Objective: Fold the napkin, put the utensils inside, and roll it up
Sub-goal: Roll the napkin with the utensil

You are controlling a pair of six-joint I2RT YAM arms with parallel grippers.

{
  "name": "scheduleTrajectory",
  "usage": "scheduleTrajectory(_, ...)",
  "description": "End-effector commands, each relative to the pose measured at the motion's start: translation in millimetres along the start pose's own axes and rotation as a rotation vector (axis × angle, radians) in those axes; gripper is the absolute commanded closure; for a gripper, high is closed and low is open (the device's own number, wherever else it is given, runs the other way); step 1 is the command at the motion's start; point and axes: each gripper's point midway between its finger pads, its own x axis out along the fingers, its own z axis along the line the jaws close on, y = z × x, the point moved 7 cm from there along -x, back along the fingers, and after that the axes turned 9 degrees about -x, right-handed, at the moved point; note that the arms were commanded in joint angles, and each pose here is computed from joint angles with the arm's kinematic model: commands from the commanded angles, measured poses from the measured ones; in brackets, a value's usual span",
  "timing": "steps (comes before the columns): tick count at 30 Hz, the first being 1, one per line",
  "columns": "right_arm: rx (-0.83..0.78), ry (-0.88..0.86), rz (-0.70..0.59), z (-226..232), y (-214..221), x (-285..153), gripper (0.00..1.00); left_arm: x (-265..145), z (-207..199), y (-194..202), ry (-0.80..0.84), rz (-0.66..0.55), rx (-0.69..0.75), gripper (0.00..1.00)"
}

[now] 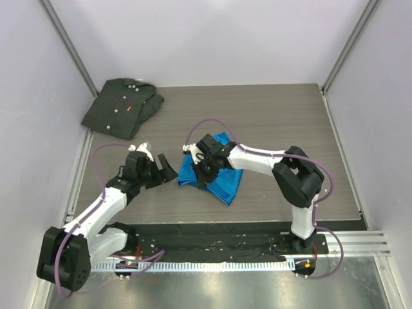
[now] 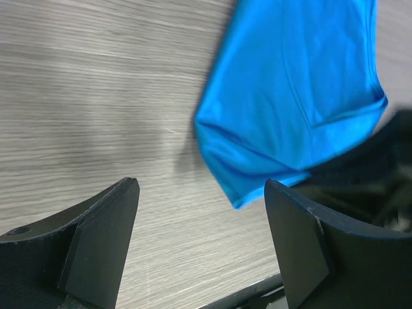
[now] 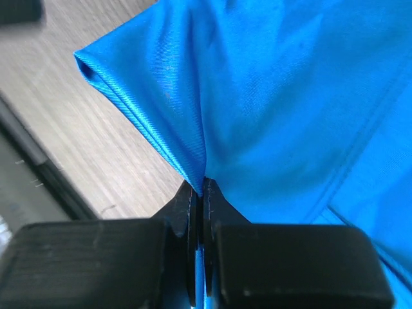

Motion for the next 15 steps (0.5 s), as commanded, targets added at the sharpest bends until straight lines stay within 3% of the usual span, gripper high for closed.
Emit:
scheduleTrajectory(1, 0.111, -0.247, 0.048, 2.9, -1.3, 0.4, 0.99, 2.3, -12.0, -2.1, 0.043, -0.054, 0.120, 0.16)
scheduleTrajectory(15, 0.279, -0.377, 0.156, -28.0, 16.9, 24.2, 0.99, 14.6, -24.9, 26.0, 0.000, -0.007, 0.343, 0.15)
